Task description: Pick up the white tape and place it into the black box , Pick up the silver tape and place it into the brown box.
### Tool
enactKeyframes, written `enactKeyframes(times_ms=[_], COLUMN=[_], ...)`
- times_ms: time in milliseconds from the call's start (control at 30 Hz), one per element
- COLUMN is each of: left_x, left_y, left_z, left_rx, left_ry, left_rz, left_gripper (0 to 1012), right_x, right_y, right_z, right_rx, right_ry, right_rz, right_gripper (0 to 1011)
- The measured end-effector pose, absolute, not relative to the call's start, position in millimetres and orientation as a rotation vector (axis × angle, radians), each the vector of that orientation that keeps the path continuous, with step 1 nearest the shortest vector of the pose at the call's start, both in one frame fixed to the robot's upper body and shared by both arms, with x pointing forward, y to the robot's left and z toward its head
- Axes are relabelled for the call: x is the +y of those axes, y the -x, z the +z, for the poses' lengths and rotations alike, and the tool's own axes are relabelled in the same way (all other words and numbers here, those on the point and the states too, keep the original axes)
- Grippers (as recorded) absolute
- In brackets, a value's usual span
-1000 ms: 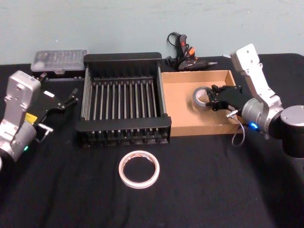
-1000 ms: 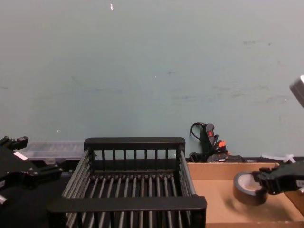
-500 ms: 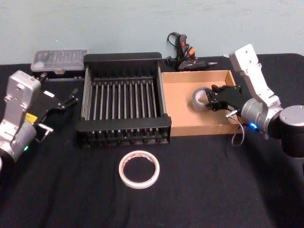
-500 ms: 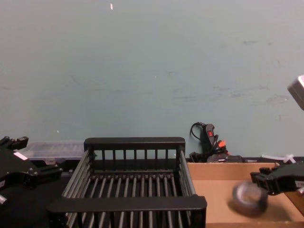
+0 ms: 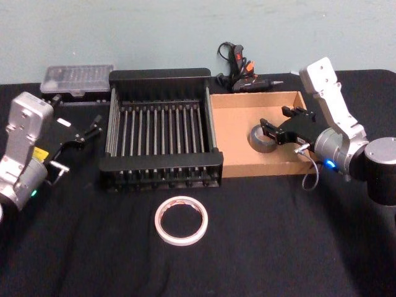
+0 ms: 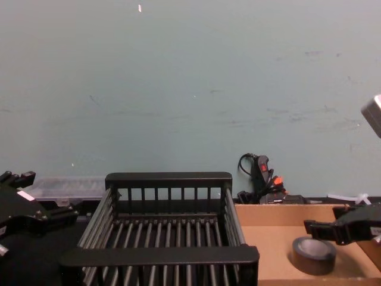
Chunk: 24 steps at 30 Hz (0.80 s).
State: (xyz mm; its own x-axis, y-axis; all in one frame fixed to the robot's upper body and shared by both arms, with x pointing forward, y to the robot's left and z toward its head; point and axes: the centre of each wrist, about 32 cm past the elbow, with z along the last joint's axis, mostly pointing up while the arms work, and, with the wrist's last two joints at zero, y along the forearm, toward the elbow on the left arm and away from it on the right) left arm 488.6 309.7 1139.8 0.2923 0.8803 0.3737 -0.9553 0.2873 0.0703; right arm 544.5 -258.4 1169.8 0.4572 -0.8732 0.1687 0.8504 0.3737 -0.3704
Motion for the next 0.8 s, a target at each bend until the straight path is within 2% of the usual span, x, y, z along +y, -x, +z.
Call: enactKeyframes(times_ms=[367, 800], left_x=[309.7, 309.7], left_y=[-488.6, -488.6], left_z=[1139.8, 1139.8], left_rx=[-0.285, -0.285], left_ry=[-0.304, -0.304], left_rz=[1.248, 1.248], left_gripper=[1002, 1001], right_x=[-258.4, -260.1], right_y=[-544.5, -539.9], right_z=[1169.8, 1173.9], right_rx=[0.060, 0.064], right_ry=[0.437, 0.415], right_rz=[-1.104, -1.098], right_gripper=[976, 1002])
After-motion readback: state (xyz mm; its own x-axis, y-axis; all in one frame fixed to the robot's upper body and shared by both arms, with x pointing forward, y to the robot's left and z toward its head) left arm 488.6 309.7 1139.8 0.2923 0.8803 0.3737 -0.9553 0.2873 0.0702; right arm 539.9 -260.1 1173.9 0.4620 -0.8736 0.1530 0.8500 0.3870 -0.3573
